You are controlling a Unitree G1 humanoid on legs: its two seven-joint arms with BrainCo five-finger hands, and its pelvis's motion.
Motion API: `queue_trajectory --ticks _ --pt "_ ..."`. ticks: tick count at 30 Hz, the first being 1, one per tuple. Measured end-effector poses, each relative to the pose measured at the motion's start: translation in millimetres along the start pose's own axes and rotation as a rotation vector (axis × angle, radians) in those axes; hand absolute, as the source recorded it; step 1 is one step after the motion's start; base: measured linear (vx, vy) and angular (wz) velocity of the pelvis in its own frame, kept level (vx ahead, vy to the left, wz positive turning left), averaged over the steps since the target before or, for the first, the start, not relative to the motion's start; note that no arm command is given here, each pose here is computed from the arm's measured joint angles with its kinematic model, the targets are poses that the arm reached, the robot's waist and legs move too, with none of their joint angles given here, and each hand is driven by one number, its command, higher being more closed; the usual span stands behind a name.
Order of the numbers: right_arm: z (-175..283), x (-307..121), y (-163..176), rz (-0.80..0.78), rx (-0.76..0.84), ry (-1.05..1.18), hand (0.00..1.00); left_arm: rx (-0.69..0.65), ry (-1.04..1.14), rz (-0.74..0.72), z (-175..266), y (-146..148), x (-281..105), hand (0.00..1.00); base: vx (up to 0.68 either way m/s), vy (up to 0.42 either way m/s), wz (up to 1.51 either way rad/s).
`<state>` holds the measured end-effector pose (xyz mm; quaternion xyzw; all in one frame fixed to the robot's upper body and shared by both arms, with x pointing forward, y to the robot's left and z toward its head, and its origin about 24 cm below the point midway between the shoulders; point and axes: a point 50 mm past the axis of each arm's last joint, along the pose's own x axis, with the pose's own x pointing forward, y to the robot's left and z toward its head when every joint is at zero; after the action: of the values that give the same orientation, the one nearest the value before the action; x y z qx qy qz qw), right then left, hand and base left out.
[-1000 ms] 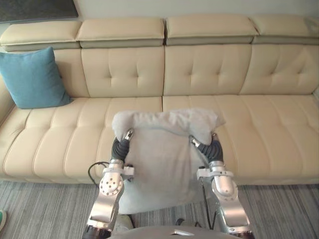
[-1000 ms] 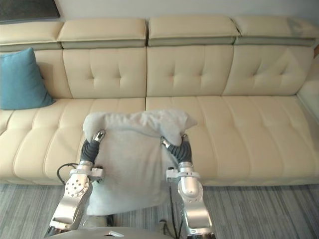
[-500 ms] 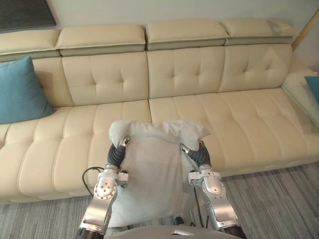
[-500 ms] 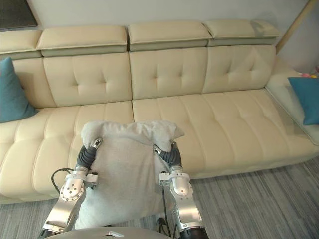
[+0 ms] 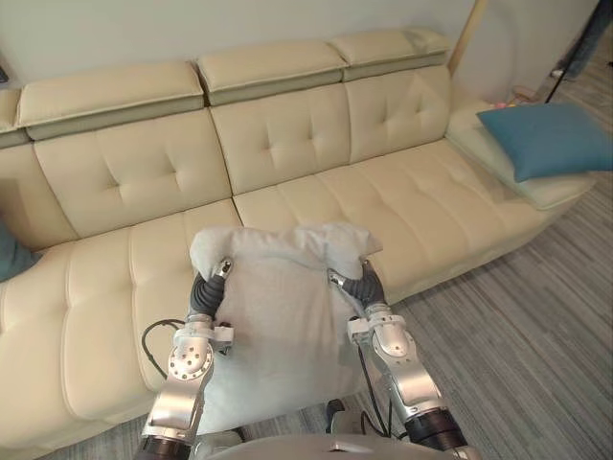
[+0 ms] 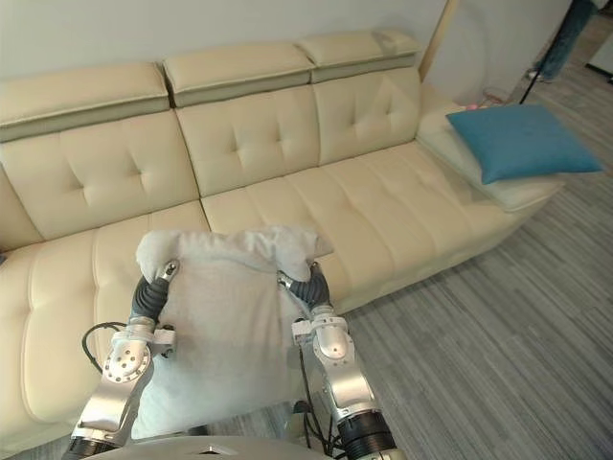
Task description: Pick up cushions and gather them together orderly.
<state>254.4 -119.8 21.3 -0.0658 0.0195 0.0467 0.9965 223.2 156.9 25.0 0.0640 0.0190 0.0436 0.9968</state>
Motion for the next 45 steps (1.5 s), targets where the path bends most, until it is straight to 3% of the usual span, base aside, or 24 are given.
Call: queue_trajectory --ticks 6,23,45 --pt "2.4 2.9 -14.4 -0.012 -0.056 -0.010 1.00 -0.005 -0.005 -0.028 2.5 -11.9 6.7 1.00 -0.02 -0.003 0.24" --pt "8.8 -23.3 -35.4 -0.110 -0.026 -0.046 1.00 -0.106 -0.006 -0.087 5.9 -35.8 2.4 1.00 0.11 -0.073 0.29" --pt "-25.3 -28.3 -15.8 -0.081 0.051 0.103 1.00 -0.065 0.070 -0.043 -12.8 -16.3 -9.7 1.00 -0.05 0.038 -0.14"
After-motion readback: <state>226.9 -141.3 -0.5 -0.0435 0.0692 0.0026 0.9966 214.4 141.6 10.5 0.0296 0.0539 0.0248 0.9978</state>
